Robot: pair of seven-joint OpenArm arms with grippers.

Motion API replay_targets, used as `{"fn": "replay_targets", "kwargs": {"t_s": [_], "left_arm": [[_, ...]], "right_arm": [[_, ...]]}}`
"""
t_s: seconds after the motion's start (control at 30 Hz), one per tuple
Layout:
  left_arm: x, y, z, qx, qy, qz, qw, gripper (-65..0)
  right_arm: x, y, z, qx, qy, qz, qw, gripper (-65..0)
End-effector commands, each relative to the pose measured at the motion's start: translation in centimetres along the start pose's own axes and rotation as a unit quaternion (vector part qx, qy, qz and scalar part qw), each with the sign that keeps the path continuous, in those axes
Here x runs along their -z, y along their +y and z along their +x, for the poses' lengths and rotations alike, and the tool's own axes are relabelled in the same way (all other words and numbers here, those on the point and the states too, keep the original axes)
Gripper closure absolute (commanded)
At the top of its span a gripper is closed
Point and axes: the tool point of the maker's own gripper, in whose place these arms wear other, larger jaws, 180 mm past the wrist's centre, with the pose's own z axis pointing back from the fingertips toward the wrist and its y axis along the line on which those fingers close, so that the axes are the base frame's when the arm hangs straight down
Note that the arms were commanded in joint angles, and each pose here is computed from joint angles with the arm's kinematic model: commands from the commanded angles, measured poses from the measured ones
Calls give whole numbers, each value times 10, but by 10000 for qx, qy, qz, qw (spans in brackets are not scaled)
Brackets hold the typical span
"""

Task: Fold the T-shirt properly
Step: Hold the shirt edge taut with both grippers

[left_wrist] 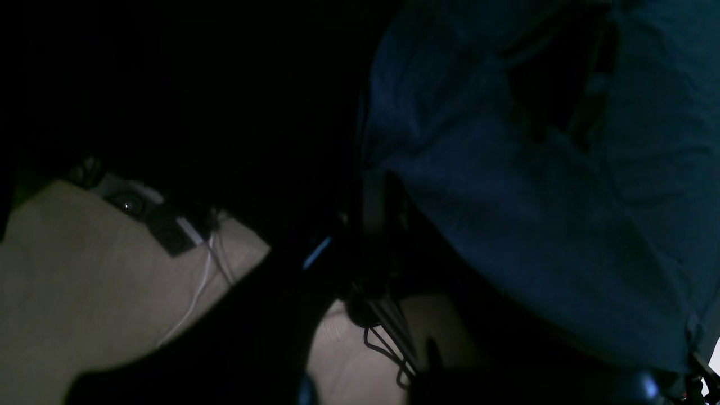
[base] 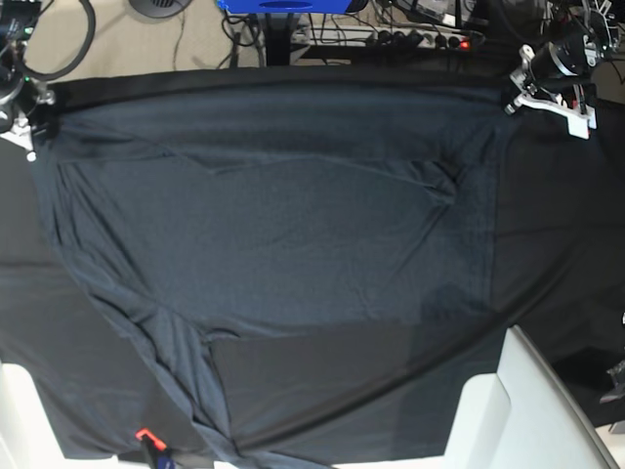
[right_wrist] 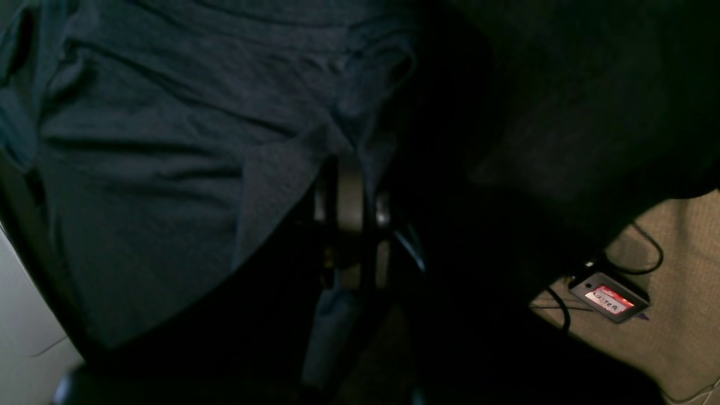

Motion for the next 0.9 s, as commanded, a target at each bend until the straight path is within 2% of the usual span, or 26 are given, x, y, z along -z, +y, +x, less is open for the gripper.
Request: {"fn": "replay_targets", "kwargs": {"t_s": [0.0,0.1,0.53,0.87], "left_arm": [[-5,3,11,186,-147,95,9997,0],[-4,6,9,294,-120,200,9993,0],[-1,0,18,340,-208,155,9991,0],[1,-1,20,311,-227,140,9992,0]], "right_arm": [[-5,-1,11,-63,-152,-2,9999,0],[-5,-1,12,-74,-154,-12,9999,0],[-12,-20,11,4,-173,-176,9997,0],[-12,-21,9,20,-135,-172,9998,-3]]}}
